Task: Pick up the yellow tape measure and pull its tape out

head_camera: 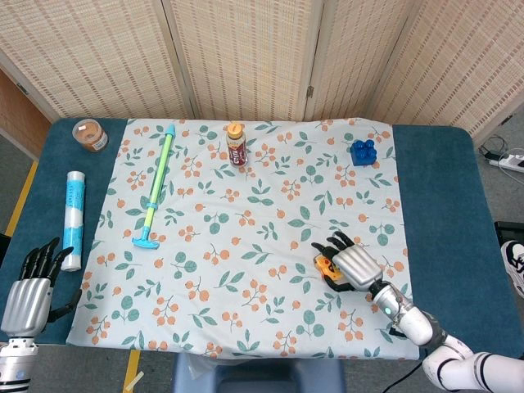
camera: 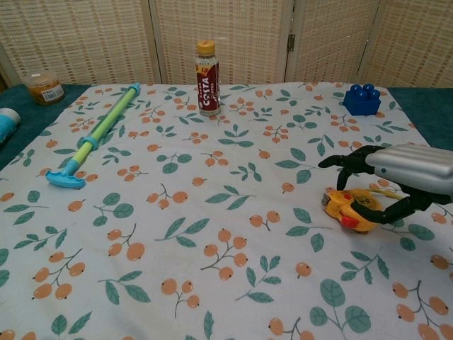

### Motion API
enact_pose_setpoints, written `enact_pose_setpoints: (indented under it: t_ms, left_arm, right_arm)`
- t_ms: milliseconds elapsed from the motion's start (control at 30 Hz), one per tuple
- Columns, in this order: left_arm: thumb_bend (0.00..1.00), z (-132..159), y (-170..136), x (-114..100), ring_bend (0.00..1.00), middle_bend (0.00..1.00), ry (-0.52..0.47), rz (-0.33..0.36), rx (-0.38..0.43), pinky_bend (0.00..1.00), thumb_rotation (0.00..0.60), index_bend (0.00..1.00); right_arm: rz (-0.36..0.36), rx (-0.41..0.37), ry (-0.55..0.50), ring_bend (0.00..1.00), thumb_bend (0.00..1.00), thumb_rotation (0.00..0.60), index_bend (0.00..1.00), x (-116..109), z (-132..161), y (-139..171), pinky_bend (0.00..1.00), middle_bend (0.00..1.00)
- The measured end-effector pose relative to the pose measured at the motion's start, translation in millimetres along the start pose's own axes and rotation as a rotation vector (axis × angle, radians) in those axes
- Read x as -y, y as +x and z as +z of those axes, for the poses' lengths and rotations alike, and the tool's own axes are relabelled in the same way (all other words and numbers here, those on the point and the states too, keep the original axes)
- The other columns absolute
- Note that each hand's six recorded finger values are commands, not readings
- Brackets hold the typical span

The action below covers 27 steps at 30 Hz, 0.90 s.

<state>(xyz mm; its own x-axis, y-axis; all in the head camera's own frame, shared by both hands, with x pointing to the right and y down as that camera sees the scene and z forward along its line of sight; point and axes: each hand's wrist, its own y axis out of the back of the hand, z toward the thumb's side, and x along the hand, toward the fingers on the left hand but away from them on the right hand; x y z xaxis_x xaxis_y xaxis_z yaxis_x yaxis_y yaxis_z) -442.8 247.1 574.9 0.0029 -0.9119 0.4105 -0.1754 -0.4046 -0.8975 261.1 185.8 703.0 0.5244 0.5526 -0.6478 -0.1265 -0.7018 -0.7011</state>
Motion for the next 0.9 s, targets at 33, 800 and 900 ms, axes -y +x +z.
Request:
enact_pose_setpoints:
  t_ms: [33, 800, 900]
  left_arm:
    - [0.36, -1, 0, 0, 0.03, 0.02, 0.0, 0.0, -0.001, 0.0, 0.6, 0.17]
    - [0.36, 0, 1, 3, 0.03, 0.02, -0.004, -0.007, 0.004, 0.0, 0.6, 0.16]
    - [0.36, -2, 0, 2, 0.03, 0.02, -0.003, -0.004, -0.003, 0.0, 0.6, 0.16]
  right_arm:
    - [0.003, -0.004, -0.003, 0.11, 0.55, 0.35, 0.07, 1, 1, 2, 0.0, 0.31]
    - [-0.136, 0.127, 0.027, 0.0, 0.35, 0.35, 0.0, 16, -43, 30, 0.0, 0.0]
    - [-0.129, 0.136, 0.031, 0.0, 0.35, 0.35, 0.0, 21, -46, 25, 0.0, 0.0]
